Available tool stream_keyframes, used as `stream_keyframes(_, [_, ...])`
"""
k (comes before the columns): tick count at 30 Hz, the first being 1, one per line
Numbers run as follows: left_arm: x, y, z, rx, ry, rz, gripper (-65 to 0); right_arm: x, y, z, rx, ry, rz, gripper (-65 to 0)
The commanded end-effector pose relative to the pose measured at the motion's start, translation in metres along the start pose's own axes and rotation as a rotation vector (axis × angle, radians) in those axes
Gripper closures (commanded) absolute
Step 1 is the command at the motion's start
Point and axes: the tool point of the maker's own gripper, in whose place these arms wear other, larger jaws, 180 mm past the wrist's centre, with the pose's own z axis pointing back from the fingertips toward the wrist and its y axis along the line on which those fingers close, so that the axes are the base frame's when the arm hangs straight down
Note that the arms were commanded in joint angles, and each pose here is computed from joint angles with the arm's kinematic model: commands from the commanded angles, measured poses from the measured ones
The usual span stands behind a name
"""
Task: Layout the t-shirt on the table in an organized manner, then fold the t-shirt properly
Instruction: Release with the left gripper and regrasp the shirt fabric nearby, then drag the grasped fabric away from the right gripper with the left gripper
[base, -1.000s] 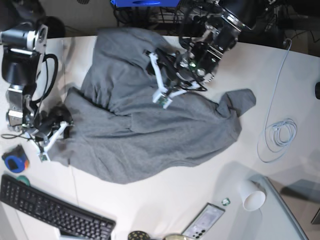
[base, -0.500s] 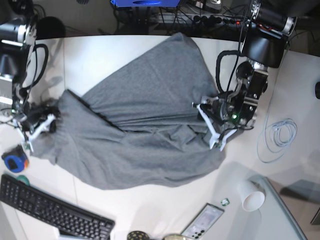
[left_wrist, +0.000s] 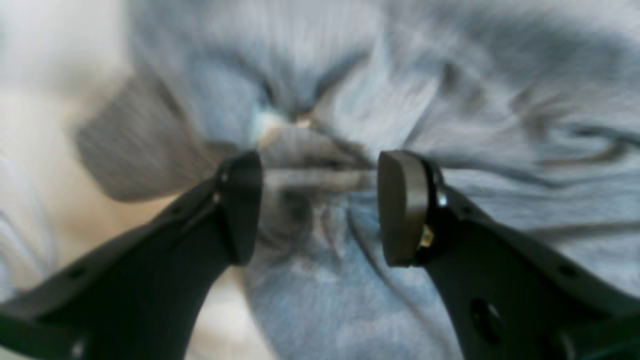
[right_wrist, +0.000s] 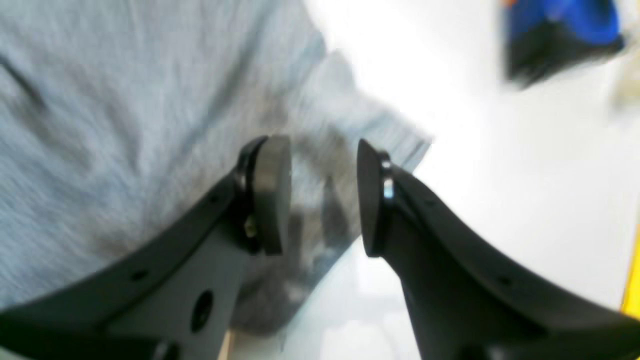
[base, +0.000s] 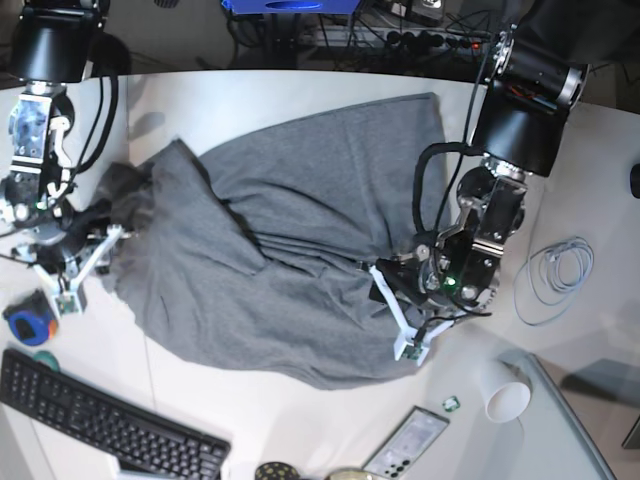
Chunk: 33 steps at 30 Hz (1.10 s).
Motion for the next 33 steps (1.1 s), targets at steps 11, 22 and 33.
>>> stream_keyframes(11, [-0.071, -0.133, 0.055, -0.258, 0.037, 0.022, -34.6, -0.010, -0.022, -0.036, 0.004, 0.042, -0.037, -20.7])
stream_keyframes(22, [-0.186, -0.070, 0.039, -0.130, 0.281, -0.041, -34.4, -0.028, -0.050, -0.082, 0.006, 0.043, -0.161, -20.7])
stream_keyframes(33, [-0.180, 0.042, 0.043, 0.078, 0.304, -0.145, -34.4, -0.060, -0.051, -0.069, -0.006, 0.066, -0.125, -20.7])
